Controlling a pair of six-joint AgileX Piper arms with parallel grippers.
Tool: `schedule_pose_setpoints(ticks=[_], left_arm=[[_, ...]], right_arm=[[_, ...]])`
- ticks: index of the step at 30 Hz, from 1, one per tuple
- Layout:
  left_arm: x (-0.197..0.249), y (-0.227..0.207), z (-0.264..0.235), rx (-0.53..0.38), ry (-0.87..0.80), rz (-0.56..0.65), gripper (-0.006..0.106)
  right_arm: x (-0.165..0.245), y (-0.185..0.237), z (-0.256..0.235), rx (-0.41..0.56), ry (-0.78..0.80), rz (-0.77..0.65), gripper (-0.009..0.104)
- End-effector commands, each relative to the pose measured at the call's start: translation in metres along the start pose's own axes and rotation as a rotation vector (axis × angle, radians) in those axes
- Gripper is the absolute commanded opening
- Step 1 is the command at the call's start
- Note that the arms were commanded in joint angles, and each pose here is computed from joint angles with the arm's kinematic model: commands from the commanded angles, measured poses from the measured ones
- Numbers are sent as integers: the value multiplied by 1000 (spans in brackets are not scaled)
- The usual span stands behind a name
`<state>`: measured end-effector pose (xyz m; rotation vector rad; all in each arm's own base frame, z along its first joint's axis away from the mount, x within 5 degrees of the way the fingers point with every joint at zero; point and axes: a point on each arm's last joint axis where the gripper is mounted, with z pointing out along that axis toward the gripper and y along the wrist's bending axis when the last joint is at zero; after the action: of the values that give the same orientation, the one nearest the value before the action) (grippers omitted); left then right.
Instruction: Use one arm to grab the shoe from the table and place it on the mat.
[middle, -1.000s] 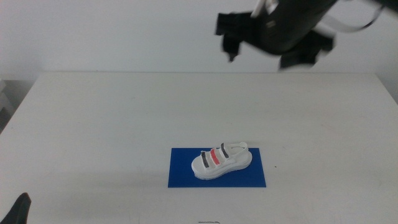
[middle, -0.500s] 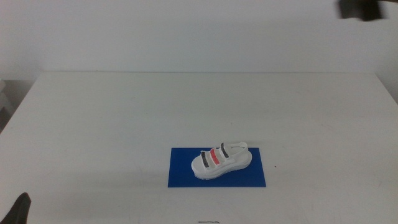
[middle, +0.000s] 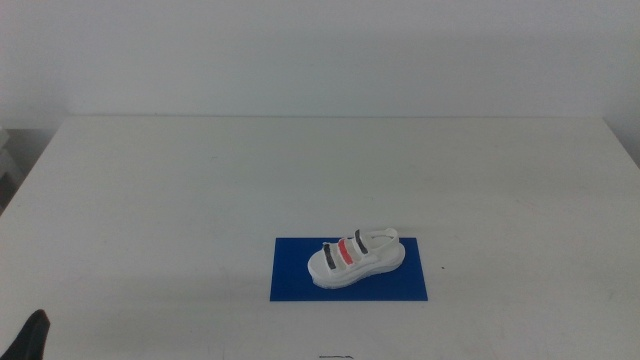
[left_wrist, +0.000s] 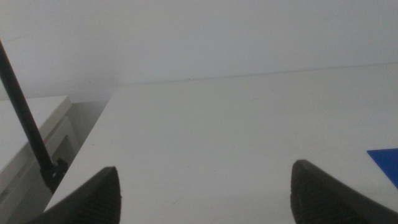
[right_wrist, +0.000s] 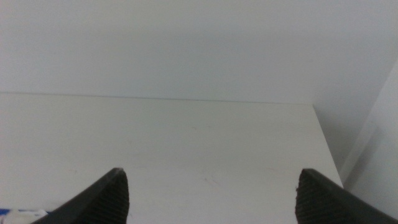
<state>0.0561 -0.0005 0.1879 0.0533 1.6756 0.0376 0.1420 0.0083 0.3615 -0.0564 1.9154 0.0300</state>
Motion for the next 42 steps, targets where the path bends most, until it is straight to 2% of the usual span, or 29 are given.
schedule_pose_setpoints(ticks=[1,6,22,42], left_arm=[[-10,1,-2,-4,-105,-23,94],[-10,1,-2,-4,-105,-23,94],[-10,1,-2,-4,-105,-23,94],[-9,1,-2,-4,-101,-23,94]], right_arm=[[6,-1,-7,3,-180,-29,82],[53,-2,-14,29,-267,-138,82],[159,1,-41,30,-340,-141,82],[198,1,-24,11,-149,-151,82]])
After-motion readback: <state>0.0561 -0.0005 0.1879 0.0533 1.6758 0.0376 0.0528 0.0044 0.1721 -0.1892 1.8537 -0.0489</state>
